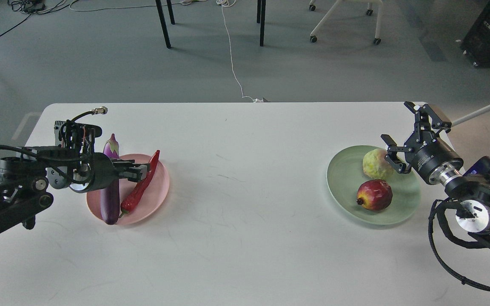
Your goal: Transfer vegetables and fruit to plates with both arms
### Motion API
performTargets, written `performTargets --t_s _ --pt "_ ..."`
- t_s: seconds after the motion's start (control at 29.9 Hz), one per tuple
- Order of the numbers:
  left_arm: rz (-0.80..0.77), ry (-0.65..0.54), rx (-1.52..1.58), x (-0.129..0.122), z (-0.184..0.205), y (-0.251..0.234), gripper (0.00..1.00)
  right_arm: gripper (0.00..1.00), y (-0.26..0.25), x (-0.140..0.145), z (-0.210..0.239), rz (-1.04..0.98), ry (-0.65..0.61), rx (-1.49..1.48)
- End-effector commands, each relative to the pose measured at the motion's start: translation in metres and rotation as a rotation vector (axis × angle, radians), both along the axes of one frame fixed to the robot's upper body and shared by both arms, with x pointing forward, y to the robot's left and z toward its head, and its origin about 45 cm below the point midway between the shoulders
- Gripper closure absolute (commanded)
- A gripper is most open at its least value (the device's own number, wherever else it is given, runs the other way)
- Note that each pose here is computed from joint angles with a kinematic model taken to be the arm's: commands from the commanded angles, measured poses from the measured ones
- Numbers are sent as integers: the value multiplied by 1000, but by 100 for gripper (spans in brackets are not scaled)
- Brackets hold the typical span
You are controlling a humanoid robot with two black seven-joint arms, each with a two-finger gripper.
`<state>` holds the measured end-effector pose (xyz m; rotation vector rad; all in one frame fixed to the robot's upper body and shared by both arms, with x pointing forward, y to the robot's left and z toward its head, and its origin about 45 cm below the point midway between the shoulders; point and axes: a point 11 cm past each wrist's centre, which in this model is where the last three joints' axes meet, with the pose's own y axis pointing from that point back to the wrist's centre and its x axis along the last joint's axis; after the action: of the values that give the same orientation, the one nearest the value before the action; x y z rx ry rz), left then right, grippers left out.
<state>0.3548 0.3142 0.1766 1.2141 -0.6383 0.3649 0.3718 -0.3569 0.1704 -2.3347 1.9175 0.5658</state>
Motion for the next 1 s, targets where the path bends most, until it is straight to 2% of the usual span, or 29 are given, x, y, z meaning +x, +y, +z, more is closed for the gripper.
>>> performTargets --t_s 0.0,0.17,0.23,0.33,0.47,0.57,0.67,0.84,0.97 --pt "28 -26 -122 10 18 -9 0 2 -2 2 4 0 -8 -7" --pt "111 -92 -660 31 68 -48 0 2 -2 18 23 0 -56 -18" --pt "206 -80 -934 34 77 -59 0 2 -1 23 31 5 -74 -19" --pt "364 -70 -1165 42 82 -64 0 2 5 27 34 11 -84 -12" --pt "526 -86 -1335 47 72 -61 0 2 11 27 33 20 -84 1" --pt "660 -133 -1498 52 69 -41 0 1 22 26 26 40 -71 12" --pt "772 -143 -1625 45 53 -27 0 1 23 27 28 48 -77 22" --pt "801 -65 -1715 24 26 -20 0 1 22 24 27 63 -73 28" --pt "799 -39 -1700 17 10 -19 0 1 25 23 25 68 -70 37"
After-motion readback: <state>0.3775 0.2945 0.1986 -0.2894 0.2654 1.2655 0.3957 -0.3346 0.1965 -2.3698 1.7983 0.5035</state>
